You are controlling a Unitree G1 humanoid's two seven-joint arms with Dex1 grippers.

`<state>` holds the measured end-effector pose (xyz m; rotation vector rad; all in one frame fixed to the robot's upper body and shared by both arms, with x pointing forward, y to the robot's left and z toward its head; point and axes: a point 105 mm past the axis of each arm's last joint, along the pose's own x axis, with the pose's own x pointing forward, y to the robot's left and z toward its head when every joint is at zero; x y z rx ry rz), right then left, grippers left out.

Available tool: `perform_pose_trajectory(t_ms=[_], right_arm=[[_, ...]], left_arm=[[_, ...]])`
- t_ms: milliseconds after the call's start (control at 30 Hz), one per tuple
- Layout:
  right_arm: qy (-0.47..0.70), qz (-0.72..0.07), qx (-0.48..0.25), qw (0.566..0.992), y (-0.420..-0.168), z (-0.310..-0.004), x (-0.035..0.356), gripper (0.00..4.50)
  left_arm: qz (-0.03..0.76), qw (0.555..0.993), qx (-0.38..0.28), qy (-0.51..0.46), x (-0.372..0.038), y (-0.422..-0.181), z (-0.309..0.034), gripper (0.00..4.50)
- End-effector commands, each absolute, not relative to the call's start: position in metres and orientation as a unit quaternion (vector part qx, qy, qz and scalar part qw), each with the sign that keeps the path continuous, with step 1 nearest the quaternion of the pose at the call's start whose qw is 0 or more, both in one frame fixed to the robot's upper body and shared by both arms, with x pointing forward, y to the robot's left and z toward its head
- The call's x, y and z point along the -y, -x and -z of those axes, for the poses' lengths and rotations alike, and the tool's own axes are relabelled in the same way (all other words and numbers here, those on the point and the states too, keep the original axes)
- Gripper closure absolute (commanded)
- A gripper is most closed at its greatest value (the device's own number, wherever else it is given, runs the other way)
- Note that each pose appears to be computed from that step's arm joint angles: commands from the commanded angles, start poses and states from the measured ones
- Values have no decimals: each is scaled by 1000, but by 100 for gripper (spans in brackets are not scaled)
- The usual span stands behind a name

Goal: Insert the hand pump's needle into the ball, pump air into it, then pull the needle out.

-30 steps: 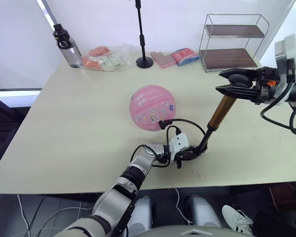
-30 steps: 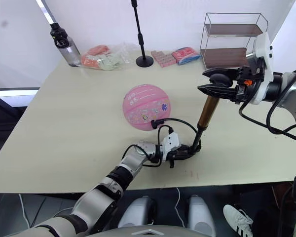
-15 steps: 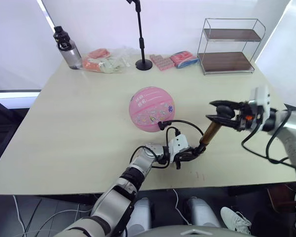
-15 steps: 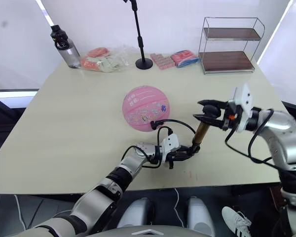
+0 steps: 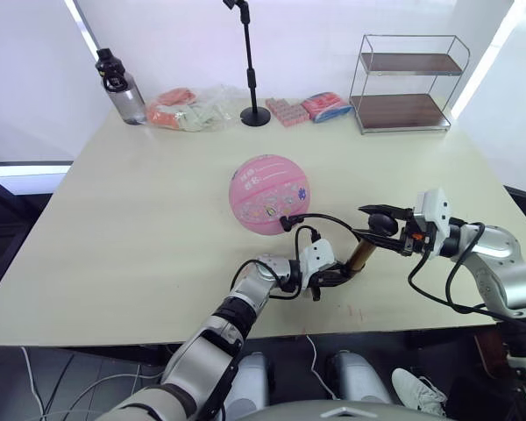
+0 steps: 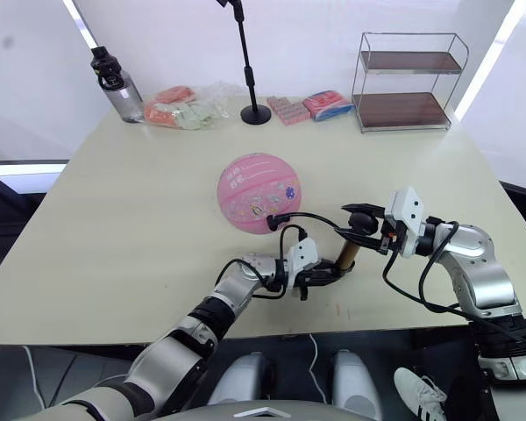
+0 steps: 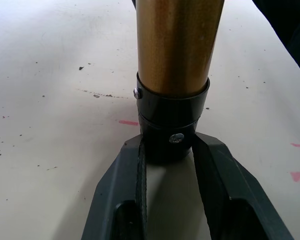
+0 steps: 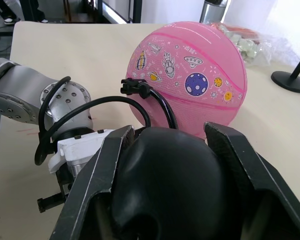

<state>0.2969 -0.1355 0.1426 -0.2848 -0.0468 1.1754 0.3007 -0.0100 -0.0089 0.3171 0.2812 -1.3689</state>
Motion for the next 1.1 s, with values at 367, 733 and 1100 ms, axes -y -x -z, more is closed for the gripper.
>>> perform_pose_trajectory(t_ms=[367,733,1100], right_arm=[[151,-563,54,811,-293,-246,154,276],[173,-558,90,807,-281,-310,161,276],[153,-578,23,801,-288,-251,149,276]], left_arm=[[606,736,-263,-151,-29,-276,67,357],[606,735,-263,-152,-28,-276,67,357],[606,736,-264,-148,-27,-275,68,357]])
